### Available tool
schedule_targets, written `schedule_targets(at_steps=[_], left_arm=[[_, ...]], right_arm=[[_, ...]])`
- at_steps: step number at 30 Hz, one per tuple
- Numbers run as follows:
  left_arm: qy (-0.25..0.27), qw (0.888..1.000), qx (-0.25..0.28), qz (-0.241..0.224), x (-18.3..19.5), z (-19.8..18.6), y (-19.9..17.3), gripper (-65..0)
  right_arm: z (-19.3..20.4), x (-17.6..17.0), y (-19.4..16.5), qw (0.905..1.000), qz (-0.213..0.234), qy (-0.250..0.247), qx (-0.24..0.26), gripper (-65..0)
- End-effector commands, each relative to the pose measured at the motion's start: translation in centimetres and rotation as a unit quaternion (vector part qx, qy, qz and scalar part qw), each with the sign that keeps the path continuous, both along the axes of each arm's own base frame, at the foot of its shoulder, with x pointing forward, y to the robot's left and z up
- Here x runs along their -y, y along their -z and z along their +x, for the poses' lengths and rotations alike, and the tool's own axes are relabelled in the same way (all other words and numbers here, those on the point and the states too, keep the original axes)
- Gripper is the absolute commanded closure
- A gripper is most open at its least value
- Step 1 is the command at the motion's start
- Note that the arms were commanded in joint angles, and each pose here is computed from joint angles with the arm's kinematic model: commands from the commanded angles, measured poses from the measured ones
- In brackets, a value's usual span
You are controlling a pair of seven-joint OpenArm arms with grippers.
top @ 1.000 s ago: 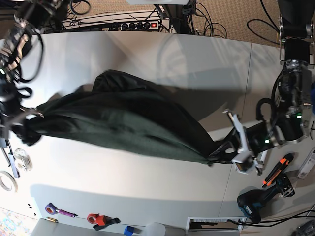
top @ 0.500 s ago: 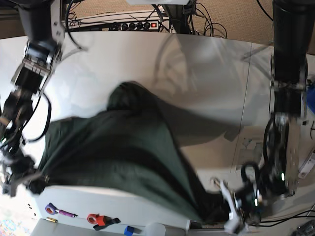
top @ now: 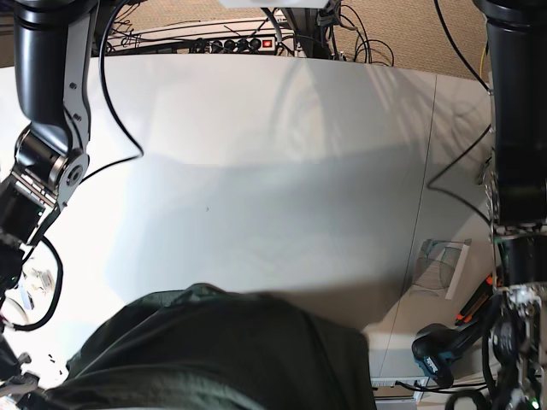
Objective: Layout the t-shirt on the table in an organized manner, then fold the t-shirt properly
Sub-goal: 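Lift the stretched shirt high and swing it across the table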
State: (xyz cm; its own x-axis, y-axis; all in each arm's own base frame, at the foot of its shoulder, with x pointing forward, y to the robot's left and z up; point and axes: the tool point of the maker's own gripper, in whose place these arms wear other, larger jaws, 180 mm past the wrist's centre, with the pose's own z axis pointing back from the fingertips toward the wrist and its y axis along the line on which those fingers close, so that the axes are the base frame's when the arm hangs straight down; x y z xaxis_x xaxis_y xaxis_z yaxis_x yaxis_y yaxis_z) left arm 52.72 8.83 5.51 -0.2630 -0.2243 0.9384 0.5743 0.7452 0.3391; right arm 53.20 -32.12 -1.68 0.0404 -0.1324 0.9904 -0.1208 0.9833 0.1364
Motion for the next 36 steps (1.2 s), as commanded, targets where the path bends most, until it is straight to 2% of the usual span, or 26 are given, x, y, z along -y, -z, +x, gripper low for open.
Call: schedule_targets(at_steps=[1, 4, 6, 8, 12, 17, 21, 25, 31, 32, 36], left_arm=[[0.006, 0.999, 0.045, -0.016, -0.1, -1.0, -4.2, 0.0], [0.012, 1.0, 0.005, -0.009, 0.0, -1.0, -2.9, 0.0], [0.021, 0.999, -0.038, -0.001, 0.1, -1.0, -1.0, 0.0], [0.039, 0.995, -0.094, 0.011, 0.4, -1.5, 1.8, 0.0], [0.07, 0.981, -0.181, 0.028, 0.1, -2.7, 7.7, 0.0], [0.075, 0.962, -0.26, 0.04, -1.5, -4.2, 14.4, 0.0], [0.087, 0.942, -0.323, 0.04, -2.5, -6.1, 18.7, 0.0], [0.108, 0.924, -0.364, 0.051, -3.1, -8.2, 22.4, 0.0], [0.155, 0.884, -0.441, 0.032, -3.7, -12.4, 26.3, 0.0], [0.17, 0.88, -0.443, 0.014, -3.4, -12.9, 26.2, 0.0], [0.159, 0.865, -0.475, 0.013, -4.6, -14.6, 28.8, 0.0]], right_arm=[[-0.6, 0.0, -4.3, 0.9983, -0.001, -0.011, 0.057, 0.0], [-0.9, -1.6, -4.1, 0.997, -0.001, -0.055, 0.055, 0.0], [-1.1, -2.2, -3.4, 0.9961, 0.001, -0.075, 0.047, 0.0], [-1.5, -2.5, -1.7, 0.9958, 0.005, -0.09, 0.019, 0.0], [-3.3, -1.8, 1.8, 0.9942, -0.02, -0.102, -0.029, 0.0], [-6.0, 1.3, 6.2, 0.9913, -0.06, -0.073, -0.091, 0.0], [-8.5, 3.8, 9.6, 0.9855, -0.062, -0.062, -0.145, 0.0], [-10.9, 5.5, 13.4, 0.9742, -0.069, -0.052, -0.208, 0.0], [-14.5, 7.1, 18.5, 0.9508, -0.08, -0.049, -0.295, 0.0], [-15.1, 7.3, 19.1, 0.947, -0.081, -0.049, -0.307, 0.0], [-17.3, 6.9, 21.3, 0.9324, -0.071, -0.074, -0.347, 0.0]])
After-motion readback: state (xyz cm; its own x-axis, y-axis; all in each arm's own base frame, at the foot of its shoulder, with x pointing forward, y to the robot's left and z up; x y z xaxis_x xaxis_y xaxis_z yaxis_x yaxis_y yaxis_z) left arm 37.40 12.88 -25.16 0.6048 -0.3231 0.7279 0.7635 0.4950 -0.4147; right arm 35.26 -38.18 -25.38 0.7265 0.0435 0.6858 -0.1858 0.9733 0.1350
